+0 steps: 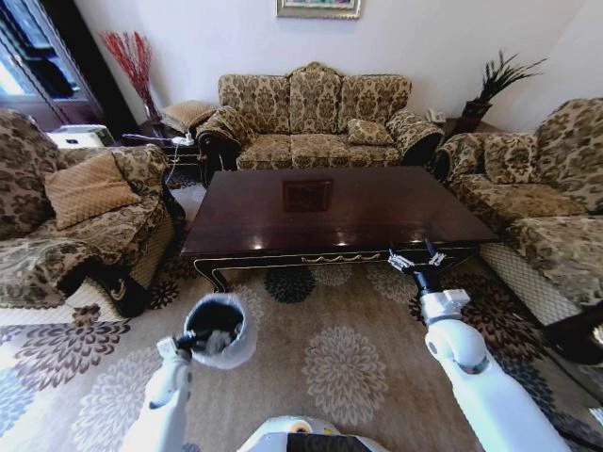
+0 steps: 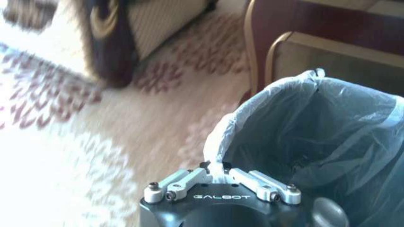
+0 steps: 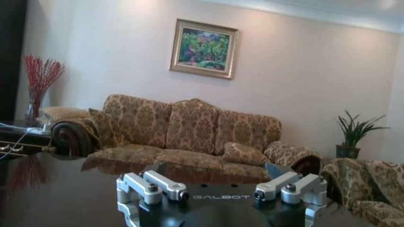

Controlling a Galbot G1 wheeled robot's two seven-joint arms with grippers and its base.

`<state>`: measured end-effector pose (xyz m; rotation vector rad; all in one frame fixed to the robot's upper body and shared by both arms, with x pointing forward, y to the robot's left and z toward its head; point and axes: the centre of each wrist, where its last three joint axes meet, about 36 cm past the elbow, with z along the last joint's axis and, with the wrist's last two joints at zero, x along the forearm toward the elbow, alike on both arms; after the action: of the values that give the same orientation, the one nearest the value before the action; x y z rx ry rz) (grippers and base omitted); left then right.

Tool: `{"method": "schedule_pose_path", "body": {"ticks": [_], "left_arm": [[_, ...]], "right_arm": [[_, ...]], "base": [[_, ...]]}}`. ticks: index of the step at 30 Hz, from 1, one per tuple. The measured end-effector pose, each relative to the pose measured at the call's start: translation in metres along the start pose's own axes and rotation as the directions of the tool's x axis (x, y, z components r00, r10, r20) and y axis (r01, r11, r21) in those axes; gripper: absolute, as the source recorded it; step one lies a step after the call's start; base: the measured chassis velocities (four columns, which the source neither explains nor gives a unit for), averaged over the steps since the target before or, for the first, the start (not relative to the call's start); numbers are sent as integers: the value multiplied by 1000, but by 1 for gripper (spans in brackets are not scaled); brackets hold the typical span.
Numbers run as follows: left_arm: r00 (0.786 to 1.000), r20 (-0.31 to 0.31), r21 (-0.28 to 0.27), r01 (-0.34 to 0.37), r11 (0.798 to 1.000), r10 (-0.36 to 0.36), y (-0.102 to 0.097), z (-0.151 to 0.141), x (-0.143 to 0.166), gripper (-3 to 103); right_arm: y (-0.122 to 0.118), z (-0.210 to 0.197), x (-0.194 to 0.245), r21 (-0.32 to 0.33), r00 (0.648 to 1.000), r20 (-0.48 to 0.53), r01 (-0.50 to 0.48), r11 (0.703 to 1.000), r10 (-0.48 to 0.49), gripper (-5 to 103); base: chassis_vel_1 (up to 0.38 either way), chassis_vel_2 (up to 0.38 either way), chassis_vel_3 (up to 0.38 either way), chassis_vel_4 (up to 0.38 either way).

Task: Move to the front of the table and place the trash on the table into the trash bin.

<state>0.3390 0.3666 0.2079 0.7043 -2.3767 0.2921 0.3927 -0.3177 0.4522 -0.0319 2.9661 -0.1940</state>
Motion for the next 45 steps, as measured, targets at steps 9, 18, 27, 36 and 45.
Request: {"method": "schedule_pose_path", "body": {"ticks": [9, 18, 27, 36, 45], "left_arm": [[981, -79, 108, 185, 977, -177, 5, 22, -63, 1], [976, -105, 157, 207, 966, -192, 8, 19, -67, 15], [977, 101, 174, 169, 970, -188, 5, -40, -30, 58], [868, 467, 105, 133, 986, -167, -22, -108, 47, 90], [693, 720, 20, -6, 1000, -10, -46, -139, 141, 100]], "right_arm": [[2, 4, 0, 5, 1000, -10, 8, 1000, -8, 100], [10, 3, -2, 4, 1000, -9, 4, 1000, -4, 100], [17, -5, -4, 2, 1000, -12, 8, 1000, -8, 100], [25, -15, -1, 0, 998, -63, 5, 1000, -5, 100], [36, -16, -3, -8, 997, -67, 27, 1000, -27, 100]], "base": [[0, 0, 0, 0], [0, 0, 0, 0], [0, 0, 0, 0], [0, 0, 0, 0], [0, 0, 0, 0]]}}
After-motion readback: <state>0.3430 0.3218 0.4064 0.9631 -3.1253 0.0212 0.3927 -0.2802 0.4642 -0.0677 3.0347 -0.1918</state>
